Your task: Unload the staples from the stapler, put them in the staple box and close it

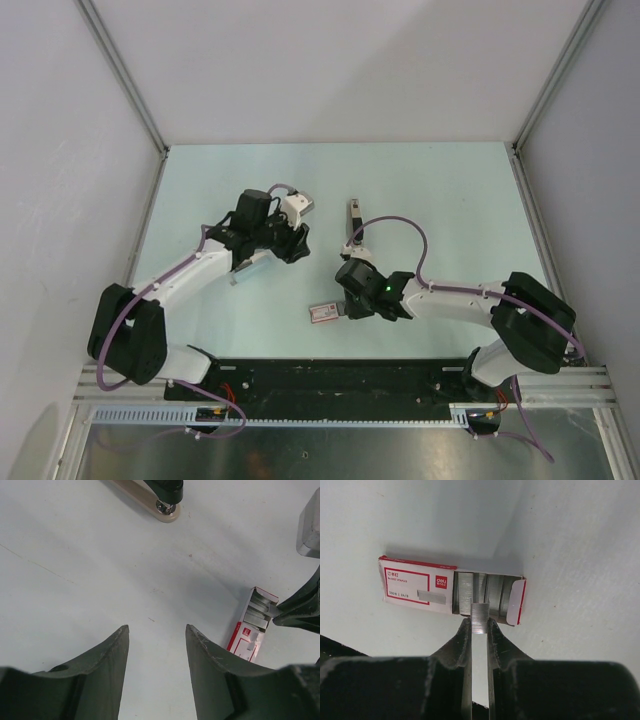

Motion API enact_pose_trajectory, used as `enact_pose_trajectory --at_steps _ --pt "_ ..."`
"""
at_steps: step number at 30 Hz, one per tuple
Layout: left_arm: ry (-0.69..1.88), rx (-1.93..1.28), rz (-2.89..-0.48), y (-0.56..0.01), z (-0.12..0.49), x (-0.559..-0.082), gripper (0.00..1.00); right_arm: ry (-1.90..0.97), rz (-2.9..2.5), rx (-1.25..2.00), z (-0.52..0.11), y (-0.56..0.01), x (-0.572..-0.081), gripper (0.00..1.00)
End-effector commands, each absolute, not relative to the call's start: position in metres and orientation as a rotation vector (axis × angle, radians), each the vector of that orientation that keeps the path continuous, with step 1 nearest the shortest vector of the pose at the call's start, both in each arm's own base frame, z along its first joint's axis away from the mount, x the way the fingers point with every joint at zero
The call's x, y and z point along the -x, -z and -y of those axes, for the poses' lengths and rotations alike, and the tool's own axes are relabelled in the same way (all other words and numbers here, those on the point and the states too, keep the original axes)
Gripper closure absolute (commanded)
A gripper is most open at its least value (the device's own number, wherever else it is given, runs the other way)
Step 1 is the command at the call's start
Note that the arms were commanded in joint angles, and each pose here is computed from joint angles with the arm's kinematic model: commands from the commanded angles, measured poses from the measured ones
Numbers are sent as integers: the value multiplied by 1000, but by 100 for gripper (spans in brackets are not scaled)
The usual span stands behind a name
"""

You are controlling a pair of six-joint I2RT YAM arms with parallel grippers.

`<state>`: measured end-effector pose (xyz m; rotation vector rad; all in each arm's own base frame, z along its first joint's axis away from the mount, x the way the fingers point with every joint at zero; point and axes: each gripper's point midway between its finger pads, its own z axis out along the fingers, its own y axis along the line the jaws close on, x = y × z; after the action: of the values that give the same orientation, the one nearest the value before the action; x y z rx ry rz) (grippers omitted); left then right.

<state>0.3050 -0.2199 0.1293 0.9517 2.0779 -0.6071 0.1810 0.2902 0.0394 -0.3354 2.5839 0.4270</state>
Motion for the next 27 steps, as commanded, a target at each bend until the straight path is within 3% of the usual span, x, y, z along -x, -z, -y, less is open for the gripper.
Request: enact_pose_trajectory --at_steps 1,27 --pt "577 -1011 -2000 -139 221 -306 46 -457 -2549 338 -301 -51 -190 100" --pt "565 -1012 -1995 -141 221 -305 46 -428 -2587 369 -302 -42 -192 100"
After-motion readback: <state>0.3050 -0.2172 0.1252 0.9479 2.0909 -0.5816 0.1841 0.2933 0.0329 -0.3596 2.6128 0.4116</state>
